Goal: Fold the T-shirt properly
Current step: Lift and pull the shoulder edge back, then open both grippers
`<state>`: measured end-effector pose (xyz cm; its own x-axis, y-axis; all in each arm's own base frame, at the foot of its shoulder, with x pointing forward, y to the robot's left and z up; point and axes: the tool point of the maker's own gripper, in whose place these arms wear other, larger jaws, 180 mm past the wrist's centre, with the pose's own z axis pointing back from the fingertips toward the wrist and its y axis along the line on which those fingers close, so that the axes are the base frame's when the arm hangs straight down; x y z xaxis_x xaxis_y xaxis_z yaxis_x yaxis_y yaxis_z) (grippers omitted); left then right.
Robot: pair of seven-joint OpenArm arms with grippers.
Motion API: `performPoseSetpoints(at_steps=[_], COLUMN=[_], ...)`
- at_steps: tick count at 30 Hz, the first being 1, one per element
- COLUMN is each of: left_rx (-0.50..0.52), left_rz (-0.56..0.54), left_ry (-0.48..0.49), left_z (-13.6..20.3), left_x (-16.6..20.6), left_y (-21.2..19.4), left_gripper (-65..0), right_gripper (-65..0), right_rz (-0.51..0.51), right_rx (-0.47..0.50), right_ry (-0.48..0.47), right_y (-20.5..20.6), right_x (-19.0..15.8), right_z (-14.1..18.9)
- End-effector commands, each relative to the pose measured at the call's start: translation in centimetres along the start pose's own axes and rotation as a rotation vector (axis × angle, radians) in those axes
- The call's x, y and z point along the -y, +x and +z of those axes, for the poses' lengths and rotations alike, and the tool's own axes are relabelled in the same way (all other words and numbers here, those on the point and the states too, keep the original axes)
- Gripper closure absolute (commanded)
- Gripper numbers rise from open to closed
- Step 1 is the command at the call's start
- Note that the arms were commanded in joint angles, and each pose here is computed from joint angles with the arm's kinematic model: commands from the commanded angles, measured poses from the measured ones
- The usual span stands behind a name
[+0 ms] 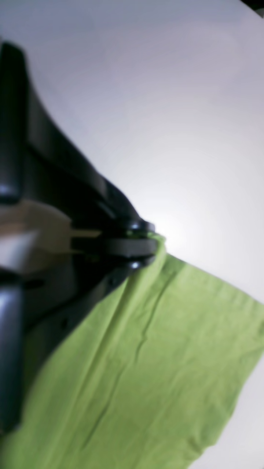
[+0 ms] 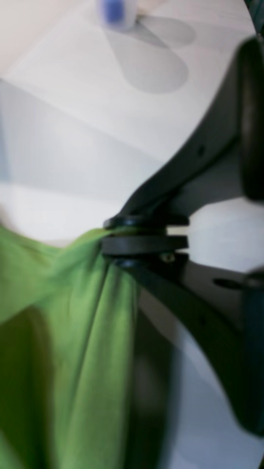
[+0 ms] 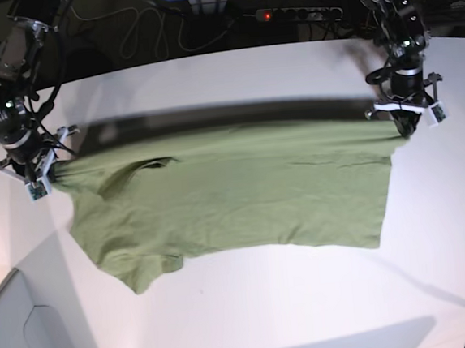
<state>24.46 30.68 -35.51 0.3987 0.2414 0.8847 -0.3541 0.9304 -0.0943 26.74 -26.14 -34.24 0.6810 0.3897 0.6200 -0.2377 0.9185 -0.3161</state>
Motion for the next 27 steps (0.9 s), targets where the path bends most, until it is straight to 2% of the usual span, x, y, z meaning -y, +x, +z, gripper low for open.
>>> performPoseSetpoints(at_steps=[1, 8, 11, 19, 27], left_rx=[0.06, 0.053, 0.025, -0.103, -0.202], left_rz=[-0.012, -0.032, -0.045, -0.035, 0.002], left_ry=[0.003, 0.006, 0.013, 0.039, 0.066], left_z=[0.1, 0.2, 0.8, 3.7, 6.1], left_x=[-0.2, -0.7, -1.2, -2.4, -2.7], left_y=[1.7, 1.7, 0.7, -4.5, -8.6], left_gripper=[0.0, 0.0, 0.0, 0.0, 0.0], right_gripper=[-0.2, -0.2, -0.2, -0.2, -0.3], right_rz=[0.022, 0.026, 0.032, 0.044, 0.051], right_rx=[0.026, 0.026, -0.008, -0.128, -0.189], right_ry=[-0.023, -0.027, -0.013, 0.052, 0.078], right_y=[0.9, 0.9, -0.6, -5.9, -8.4], right_x=[0.9, 0.9, 0.4, -2.2, -3.1], right_z=[0.3, 0.5, 0.8, 1.8, 2.6])
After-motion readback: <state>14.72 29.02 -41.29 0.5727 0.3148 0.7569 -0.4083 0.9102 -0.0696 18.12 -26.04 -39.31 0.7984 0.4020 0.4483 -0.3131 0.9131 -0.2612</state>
